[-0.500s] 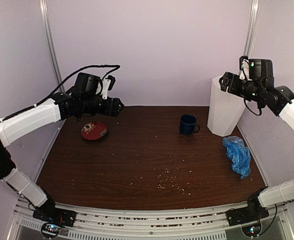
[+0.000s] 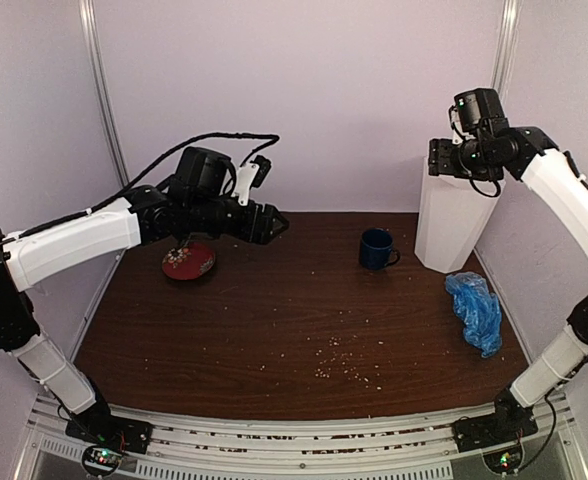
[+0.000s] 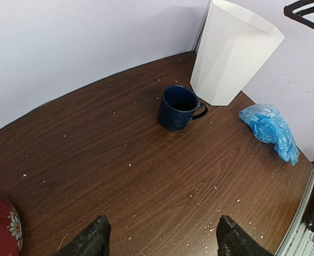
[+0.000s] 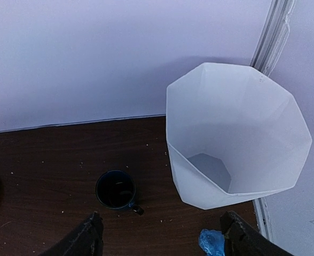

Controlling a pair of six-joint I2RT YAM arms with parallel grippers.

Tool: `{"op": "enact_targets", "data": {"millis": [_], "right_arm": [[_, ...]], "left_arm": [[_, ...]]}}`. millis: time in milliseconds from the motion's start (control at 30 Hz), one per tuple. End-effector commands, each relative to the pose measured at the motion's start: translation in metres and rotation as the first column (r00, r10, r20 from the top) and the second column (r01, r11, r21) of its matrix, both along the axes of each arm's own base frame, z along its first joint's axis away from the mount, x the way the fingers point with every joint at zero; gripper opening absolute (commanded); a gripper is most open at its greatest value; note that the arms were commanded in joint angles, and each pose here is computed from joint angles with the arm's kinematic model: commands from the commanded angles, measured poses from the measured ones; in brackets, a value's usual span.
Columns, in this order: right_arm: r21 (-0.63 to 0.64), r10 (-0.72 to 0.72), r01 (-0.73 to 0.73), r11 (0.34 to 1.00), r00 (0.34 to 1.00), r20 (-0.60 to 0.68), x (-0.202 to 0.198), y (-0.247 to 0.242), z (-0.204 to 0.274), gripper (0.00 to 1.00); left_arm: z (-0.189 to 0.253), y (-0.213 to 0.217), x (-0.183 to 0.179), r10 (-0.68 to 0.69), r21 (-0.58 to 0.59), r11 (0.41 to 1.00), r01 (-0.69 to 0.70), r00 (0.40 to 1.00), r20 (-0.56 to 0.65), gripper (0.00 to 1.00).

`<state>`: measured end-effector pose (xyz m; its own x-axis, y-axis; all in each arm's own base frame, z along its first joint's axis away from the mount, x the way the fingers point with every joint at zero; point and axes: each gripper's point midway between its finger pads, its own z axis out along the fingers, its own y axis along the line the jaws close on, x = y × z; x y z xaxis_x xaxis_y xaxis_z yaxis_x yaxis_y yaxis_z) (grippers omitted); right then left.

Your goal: Put the trash bags into the trash bin

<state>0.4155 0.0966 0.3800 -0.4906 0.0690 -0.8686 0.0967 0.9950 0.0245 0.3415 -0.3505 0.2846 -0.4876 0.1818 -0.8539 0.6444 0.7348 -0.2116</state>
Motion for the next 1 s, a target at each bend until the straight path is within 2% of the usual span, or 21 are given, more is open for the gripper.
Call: {"op": "enact_targets", "data": {"millis": [0, 233, 500, 867, 967], "right_arm": [[-0.077, -0.044, 0.039, 0.996, 0.997, -0.062, 0.009, -0.007, -0.009, 0.77], [-0.078, -0.084, 0.078, 0.994, 0.994, -0.075, 0.042, -0.014, -0.017, 0.75], [-0.057, -0.089, 0.083, 0.995, 0.990, -0.107, 0.067, -0.023, -0.035, 0.66], [-0.034, -0.058, 0.053, 0.998, 0.984, -0.166, 0.078, -0.026, -0.058, 0.41], [-0.027, -0.049, 0.045, 0.999, 0.983, -0.177, 0.079, -0.025, -0.062, 0.37]], "left_arm": [[0.012, -0.005, -0.002, -0.014, -0.058, 0.998, 0.016, 1.000, 0.020, 0.70], [0.006, -0.002, -0.012, -0.015, -0.070, 0.997, 0.014, 1.000, -0.009, 0.71], [-0.001, 0.010, -0.024, -0.008, -0.060, 0.998, 0.007, 1.000, -0.018, 0.71], [-0.010, 0.015, -0.029, -0.003, -0.056, 0.998, 0.001, 0.999, -0.038, 0.72], [-0.012, 0.015, -0.030, -0.002, -0.058, 0.998, 0.000, 0.999, -0.047, 0.72]]}}
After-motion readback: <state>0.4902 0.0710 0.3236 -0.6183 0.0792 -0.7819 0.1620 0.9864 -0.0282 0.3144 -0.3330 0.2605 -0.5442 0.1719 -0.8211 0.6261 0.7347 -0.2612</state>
